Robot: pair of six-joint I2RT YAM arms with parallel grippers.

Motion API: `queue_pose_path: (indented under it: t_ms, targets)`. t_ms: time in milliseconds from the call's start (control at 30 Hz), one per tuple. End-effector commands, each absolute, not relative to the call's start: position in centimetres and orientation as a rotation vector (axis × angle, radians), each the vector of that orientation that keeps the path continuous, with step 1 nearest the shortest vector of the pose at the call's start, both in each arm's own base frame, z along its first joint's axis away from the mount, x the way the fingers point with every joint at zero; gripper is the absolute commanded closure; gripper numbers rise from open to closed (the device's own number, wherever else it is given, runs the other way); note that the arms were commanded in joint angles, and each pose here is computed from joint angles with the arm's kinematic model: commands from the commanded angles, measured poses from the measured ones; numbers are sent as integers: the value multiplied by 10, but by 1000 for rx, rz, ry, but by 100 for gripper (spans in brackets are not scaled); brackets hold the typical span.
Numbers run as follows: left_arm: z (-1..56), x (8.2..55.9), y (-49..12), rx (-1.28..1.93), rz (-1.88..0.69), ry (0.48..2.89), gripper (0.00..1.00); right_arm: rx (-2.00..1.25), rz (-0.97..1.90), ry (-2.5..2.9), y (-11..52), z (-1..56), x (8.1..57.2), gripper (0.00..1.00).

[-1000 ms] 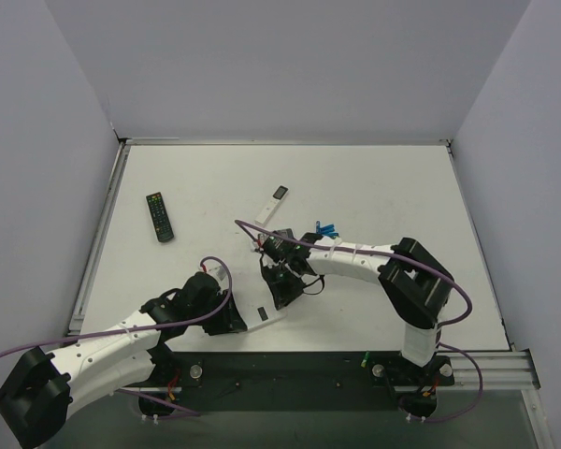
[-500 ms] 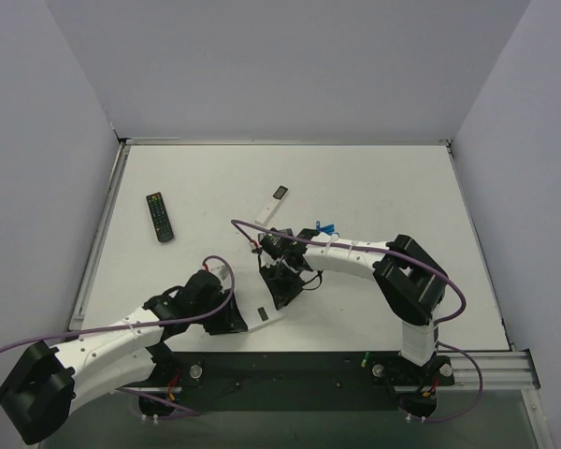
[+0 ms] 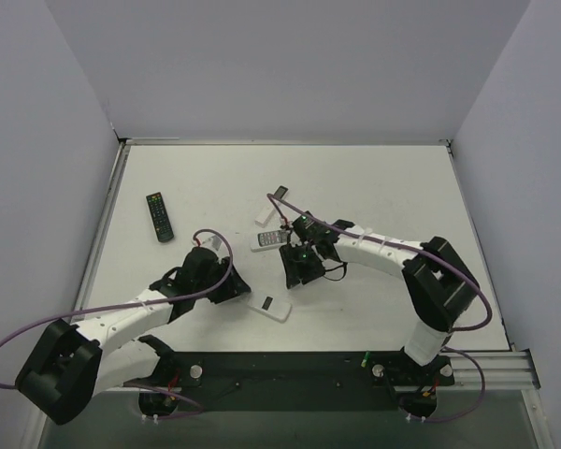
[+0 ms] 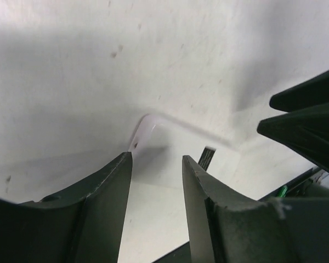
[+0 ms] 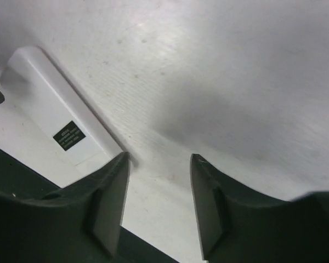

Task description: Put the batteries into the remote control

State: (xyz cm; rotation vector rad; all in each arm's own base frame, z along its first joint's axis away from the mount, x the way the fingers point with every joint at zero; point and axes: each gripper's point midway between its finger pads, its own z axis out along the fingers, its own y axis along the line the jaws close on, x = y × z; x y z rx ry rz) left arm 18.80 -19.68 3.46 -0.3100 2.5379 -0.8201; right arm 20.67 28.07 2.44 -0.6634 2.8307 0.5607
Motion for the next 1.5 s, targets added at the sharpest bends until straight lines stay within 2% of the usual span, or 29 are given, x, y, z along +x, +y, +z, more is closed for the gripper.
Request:
queue_pose_path:
  t_ms: [0, 100, 300, 333, 367, 400, 600, 800, 1167, 1467]
  targets:
    - [79, 237, -206, -270, -846, 2340, 46, -495, 520, 2635, 255, 72, 248, 45]
    - [88, 242, -192, -302, -782, 2308, 37, -357, 426, 2514, 218, 102, 269, 30]
    - [140, 251, -134, -414, -554, 2132, 12, -5, 204, 2221, 119, 174, 285, 14]
    - [163, 253, -127, -418, -532, 2075, 11, 61, 184, 2127, 99, 197, 282, 11]
    - [171, 251, -109, -452, -447, 2047, 10, 120, 98, 2077, 78, 204, 279, 2]
    - [193, 247, -97, -465, -438, 1973, 9, 158, 72, 2028, 66, 214, 275, 0]
    - [304, 210, -26, -525, -336, 1590, 7, 331, -24, 1673, 0, 288, 228, 0]
    - [357, 169, 15, -485, -286, 1369, 7, 263, -153, 1599, -25, 305, 206, 0]
    - [356, 143, 49, -482, -182, 1204, 6, 257, -248, 1555, -38, 288, 203, 0]
    - [327, 160, 40, -445, -134, 1248, 6, 238, -244, 1541, -34, 274, 208, 0]
